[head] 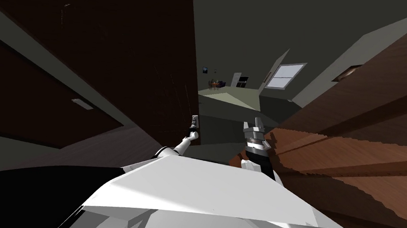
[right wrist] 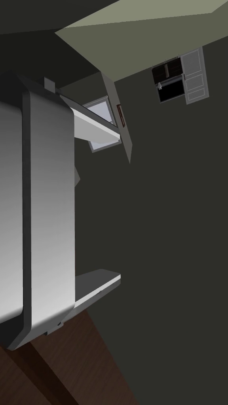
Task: Push the door open
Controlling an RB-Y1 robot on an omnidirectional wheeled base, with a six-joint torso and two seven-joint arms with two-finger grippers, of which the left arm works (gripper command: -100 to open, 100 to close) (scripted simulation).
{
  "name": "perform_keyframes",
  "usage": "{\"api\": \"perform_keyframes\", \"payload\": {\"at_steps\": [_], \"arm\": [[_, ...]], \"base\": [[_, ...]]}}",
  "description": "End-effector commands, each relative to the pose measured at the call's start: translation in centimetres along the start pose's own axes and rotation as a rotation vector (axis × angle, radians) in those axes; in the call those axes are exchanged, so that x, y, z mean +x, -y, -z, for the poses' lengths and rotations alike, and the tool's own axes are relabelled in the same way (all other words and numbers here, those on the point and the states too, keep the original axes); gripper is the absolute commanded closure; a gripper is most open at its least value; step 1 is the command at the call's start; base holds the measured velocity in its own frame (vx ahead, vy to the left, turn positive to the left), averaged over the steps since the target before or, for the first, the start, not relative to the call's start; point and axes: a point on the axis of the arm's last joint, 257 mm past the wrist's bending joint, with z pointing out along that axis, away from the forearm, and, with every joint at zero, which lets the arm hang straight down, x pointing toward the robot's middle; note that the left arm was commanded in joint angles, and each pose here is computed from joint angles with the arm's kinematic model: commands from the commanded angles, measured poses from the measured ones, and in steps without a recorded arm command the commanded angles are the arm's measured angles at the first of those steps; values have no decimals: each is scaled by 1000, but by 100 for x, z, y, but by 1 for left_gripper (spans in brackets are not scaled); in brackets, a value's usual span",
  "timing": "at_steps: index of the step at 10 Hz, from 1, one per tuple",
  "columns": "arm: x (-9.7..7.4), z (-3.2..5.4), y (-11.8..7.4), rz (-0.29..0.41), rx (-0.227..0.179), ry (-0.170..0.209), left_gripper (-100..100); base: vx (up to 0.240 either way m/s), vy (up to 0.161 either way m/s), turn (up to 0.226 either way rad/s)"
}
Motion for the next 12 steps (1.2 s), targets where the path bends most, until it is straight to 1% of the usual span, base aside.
{"api": "perform_keyframes", "payload": {"at_steps": [1, 5, 8, 9, 10, 11, 12], "arm": [[-148, -11, 16, -4, 4, 35, 100], [-205, -1, -5, 16, -9, 93, 100], [-181, 25, -30, 34, -23, 122, 100], [-143, 47, -49, 48, -33, 135, 100], [-163, 42, -67, 39, -32, 127, 100], [-418, 7, -42, 13, -20, 169, 100], [-516, -3, -30, 5, -15, 187, 100]], "base": [[30, -4, -35], [83, -5, -39], [74, -4, -26], [72, -5, -31], [30, -1, -4], [92, 13, -10], [165, 30, 5]]}}
